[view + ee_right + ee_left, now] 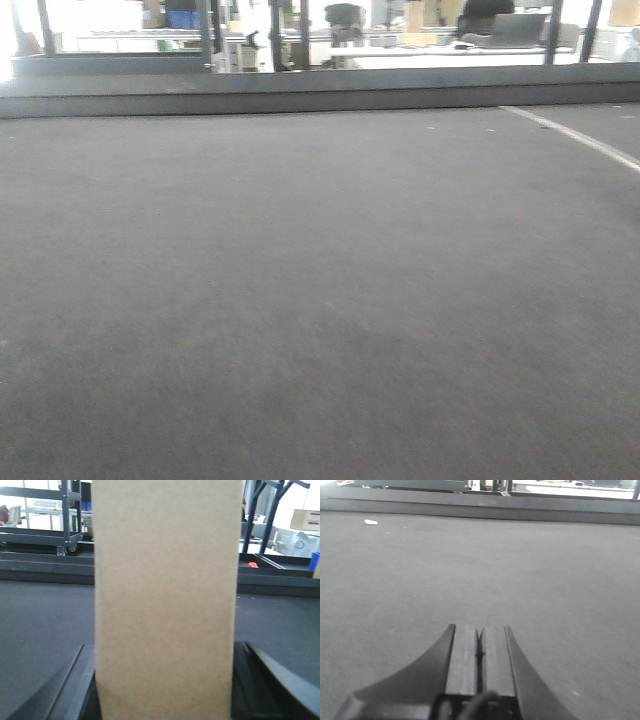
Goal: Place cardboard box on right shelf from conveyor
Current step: 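Hold the box in the right gripper while the base turns away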
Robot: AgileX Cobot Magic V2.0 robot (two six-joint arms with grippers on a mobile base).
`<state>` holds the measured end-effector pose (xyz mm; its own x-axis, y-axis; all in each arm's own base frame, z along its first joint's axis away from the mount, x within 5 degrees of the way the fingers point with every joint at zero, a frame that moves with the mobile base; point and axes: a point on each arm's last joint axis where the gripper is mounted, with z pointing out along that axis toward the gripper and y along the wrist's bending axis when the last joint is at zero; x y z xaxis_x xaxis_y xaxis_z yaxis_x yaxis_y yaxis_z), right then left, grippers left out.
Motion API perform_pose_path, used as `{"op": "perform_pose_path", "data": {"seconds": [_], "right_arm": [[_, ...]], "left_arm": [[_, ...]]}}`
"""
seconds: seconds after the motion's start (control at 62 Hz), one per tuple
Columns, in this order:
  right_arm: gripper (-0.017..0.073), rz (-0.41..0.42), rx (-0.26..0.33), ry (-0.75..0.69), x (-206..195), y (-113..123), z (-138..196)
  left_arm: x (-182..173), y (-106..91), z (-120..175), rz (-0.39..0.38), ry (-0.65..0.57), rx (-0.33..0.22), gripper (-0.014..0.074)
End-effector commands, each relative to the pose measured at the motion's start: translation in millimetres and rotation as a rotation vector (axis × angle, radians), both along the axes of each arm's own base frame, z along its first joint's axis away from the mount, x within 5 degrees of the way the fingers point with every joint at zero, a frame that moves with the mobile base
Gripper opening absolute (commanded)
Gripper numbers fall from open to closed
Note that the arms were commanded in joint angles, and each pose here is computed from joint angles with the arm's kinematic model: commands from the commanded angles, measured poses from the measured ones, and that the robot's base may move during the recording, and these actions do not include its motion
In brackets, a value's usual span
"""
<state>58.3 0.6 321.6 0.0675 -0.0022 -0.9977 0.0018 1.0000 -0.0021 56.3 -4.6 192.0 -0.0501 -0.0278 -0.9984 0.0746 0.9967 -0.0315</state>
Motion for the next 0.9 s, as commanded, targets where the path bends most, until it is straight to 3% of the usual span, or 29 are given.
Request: {"op": "perform_pose_path", "data": {"seconds": [0.0, 0.887], "right_arm": [[0.0042, -0.014, -0.011, -0.117, -2.6, -1.0, 17.7], [0.0042, -0.014, -0.011, -0.117, -2.6, -1.0, 17.7]], "left_arm": [[-0.1, 0.3, 6.0, 0.001, -0.084, -0.012, -0.0116], [-0.1, 0.3, 6.0, 0.001, -0.084, -0.012, -0.0116]]}}
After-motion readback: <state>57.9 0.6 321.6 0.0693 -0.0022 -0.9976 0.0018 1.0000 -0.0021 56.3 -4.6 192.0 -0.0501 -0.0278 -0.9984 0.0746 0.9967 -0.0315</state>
